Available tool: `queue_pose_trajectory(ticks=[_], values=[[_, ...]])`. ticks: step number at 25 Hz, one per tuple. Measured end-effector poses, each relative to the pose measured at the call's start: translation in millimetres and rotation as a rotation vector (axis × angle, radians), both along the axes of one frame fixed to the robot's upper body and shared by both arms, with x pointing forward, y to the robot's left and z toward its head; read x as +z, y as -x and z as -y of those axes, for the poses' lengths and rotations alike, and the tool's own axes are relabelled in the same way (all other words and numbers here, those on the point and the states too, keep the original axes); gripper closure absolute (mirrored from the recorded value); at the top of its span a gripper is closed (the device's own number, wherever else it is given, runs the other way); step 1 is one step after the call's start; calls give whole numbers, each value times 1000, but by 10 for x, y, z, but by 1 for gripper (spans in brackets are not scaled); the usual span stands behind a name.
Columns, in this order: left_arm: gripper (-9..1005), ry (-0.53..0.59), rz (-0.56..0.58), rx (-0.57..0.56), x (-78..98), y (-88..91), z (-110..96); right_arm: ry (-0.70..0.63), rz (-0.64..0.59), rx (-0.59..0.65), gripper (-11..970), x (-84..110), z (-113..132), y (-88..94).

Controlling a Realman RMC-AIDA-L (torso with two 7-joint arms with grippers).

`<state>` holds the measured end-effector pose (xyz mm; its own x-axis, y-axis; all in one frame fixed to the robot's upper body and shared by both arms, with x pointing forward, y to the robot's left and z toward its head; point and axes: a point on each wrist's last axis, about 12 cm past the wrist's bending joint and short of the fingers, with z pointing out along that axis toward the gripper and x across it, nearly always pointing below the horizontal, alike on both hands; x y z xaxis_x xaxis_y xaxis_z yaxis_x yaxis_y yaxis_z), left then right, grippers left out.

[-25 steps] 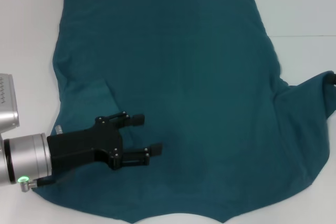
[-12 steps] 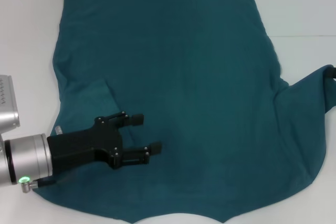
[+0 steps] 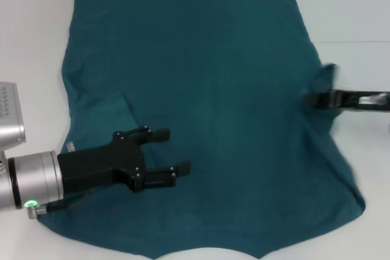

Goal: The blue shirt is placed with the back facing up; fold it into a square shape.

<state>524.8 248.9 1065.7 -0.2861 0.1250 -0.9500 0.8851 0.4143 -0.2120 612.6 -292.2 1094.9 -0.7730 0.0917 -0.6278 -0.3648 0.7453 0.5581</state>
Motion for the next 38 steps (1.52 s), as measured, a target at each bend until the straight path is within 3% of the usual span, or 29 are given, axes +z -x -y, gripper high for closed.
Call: queue_pose_trajectory(ticks=[5,11,21,27,38], values=[[109,-5,-3,6,2,-17,-3,26,-7,136,799,20,-336,-19],[109,-11,-8,18,-6,-27,-11,18,-22,111,782,73,-263,-47],[108,-14,-7,23,8,-61,-2,52,-68,-30,319,45,144,-18],[108,-11,-20,31,10,-74,2,36,-69,-55,162,22,242,36],[109,16,-126,92,73,-104,-125,-92,37,33,127,-40,179,264]])
